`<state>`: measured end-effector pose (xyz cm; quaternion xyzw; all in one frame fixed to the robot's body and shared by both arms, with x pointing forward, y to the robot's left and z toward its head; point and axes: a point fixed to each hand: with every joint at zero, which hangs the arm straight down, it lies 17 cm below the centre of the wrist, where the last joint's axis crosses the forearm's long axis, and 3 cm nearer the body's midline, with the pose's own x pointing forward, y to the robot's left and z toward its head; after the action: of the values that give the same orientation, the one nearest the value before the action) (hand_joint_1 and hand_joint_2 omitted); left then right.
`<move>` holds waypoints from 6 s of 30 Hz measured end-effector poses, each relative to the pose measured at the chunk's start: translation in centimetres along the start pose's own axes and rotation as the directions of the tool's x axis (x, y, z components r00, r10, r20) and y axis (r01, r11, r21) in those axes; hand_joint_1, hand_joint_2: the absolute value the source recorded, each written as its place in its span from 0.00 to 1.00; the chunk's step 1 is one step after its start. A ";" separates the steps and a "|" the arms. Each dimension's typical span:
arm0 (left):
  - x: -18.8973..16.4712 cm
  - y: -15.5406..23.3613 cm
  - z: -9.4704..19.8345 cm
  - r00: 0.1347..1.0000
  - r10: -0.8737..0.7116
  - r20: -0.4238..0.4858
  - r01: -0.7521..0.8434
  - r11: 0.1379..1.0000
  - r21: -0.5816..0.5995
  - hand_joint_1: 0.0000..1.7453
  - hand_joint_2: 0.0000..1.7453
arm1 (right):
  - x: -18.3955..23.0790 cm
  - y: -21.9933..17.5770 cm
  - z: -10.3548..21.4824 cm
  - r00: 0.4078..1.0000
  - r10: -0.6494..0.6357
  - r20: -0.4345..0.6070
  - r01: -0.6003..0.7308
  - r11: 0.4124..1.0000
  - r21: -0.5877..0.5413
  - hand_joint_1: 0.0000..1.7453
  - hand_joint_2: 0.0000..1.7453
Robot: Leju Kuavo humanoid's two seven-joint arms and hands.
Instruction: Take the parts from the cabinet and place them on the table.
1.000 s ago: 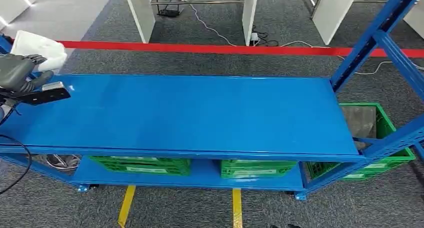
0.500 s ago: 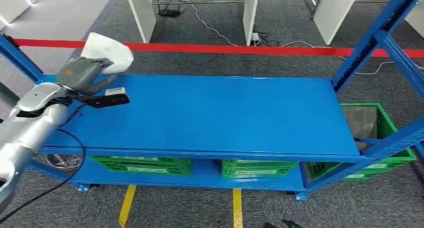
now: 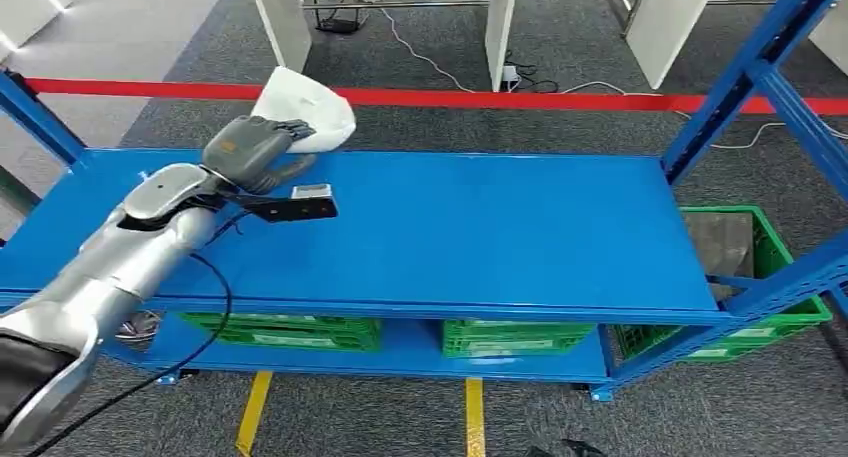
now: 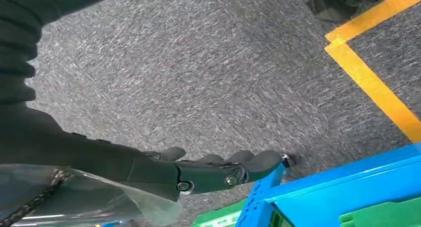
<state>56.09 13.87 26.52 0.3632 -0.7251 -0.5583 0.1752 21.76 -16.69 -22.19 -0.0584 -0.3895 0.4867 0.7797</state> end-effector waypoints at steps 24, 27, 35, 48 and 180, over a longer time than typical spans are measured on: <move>10.5 -0.1 -4.4 0.980 0.092 0.175 -0.093 0.996 0.001 1.00 1.00 | 2.5 -0.6 -0.6 0.997 0.018 0.074 -0.016 1.000 -0.023 0.00 1.00; 11.9 0.0 -4.5 0.974 0.099 0.203 -0.101 0.995 0.001 1.00 1.00 | 2.7 -0.6 -0.6 0.996 0.021 0.081 -0.019 1.000 -0.023 0.00 1.00; 14.9 -0.2 -4.6 0.960 0.128 0.251 -0.130 0.991 -0.007 1.00 1.00 | 3.5 -1.0 -0.8 0.993 0.030 0.113 -0.026 0.999 -0.035 0.00 1.00; 16.0 -0.7 -4.4 0.952 0.142 0.272 -0.143 0.990 -0.016 1.00 1.00 | 3.7 -1.1 -0.8 0.992 0.036 0.119 -0.032 0.999 -0.040 0.00 1.00; 16.3 -1.3 -3.7 0.952 0.119 0.281 -0.122 0.993 -0.007 1.00 1.00 | 4.9 -2.3 -1.5 0.990 0.036 0.138 -0.030 0.998 -0.051 0.00 1.00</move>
<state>47.96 -0.56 23.97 0.2363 -0.7663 -0.5886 0.1023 25.47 -13.51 -19.41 -0.0500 -0.4537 0.4927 0.7409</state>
